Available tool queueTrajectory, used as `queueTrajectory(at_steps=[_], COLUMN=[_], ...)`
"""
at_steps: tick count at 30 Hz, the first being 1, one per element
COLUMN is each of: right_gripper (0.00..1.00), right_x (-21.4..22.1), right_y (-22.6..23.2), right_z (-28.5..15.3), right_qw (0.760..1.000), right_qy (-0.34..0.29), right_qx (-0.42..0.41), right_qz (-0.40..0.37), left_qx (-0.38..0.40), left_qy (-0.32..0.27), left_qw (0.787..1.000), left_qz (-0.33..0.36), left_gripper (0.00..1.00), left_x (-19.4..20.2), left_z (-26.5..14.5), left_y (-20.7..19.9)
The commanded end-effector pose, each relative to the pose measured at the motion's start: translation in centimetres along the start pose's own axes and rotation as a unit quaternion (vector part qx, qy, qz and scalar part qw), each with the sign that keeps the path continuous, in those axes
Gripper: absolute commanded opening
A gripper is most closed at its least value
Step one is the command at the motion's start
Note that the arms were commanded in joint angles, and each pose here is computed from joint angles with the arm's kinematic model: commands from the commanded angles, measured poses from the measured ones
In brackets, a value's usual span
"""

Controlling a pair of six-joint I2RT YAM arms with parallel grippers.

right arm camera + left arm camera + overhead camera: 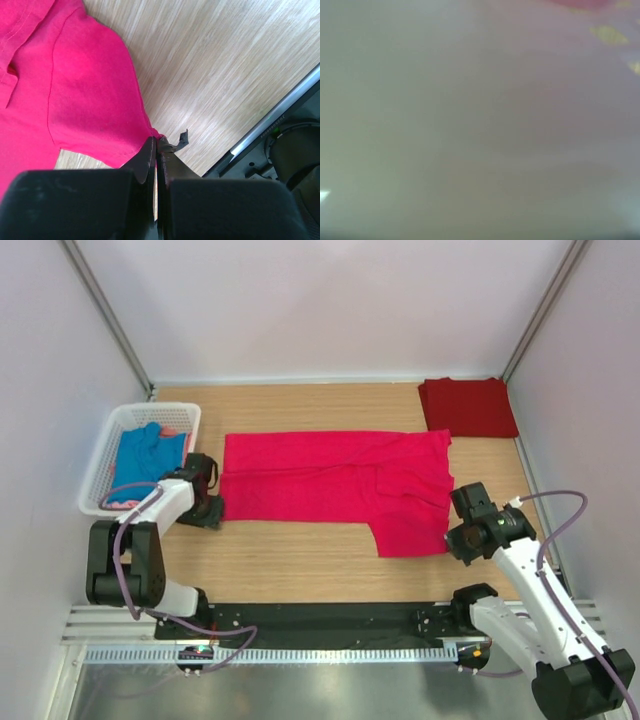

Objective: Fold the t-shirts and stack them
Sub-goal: Fold the tshirt

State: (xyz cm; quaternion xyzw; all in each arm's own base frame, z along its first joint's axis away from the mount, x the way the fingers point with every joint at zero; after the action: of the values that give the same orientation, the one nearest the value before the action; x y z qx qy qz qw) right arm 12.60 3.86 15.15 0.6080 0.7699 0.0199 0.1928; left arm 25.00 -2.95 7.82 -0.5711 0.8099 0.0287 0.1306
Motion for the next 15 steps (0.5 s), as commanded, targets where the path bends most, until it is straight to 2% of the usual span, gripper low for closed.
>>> queueTrajectory(at_steps=[1,8,15], right_gripper=[0.01,0.01,0.01], right_x=[-0.6,-0.5,-0.8], right_y=[0.1,-0.2,-0.1], right_z=[-0.9,-0.8,-1.2], right_qw=[1.000,1.000,1.000], right_qy=[-0.017,-0.014,-0.021], right_qx=[-0.013,-0.012,-0.018], right_qz=[0.001,-0.003,-0.006], left_qx=[0.035,0.043,0.021], left_qy=[-0.015,-0.017,0.001], left_qw=[0.999,0.998,0.998], left_qz=[-0.033,-0.041,-0.053], left_gripper=[0.40,0.45,0.44], left_x=[-0.9,-1.1,0.1], left_z=[-1.9,-3.5,-1.8], left_y=[-0.5,-1.4,-1.7])
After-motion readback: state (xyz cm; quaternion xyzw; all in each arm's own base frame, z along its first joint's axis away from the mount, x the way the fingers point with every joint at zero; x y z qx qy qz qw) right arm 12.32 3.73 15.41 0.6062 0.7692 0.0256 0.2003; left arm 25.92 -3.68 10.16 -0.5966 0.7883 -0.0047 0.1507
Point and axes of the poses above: each gripper's point midway between its finger pads, its own z axis out along the fingers, its own y axis along the line the jaws close on, x = y × z, the point moved 6 cm from there along -z, back along the fingers, and after that the axes turned 12 degrees about z, right-handed, at the moved point
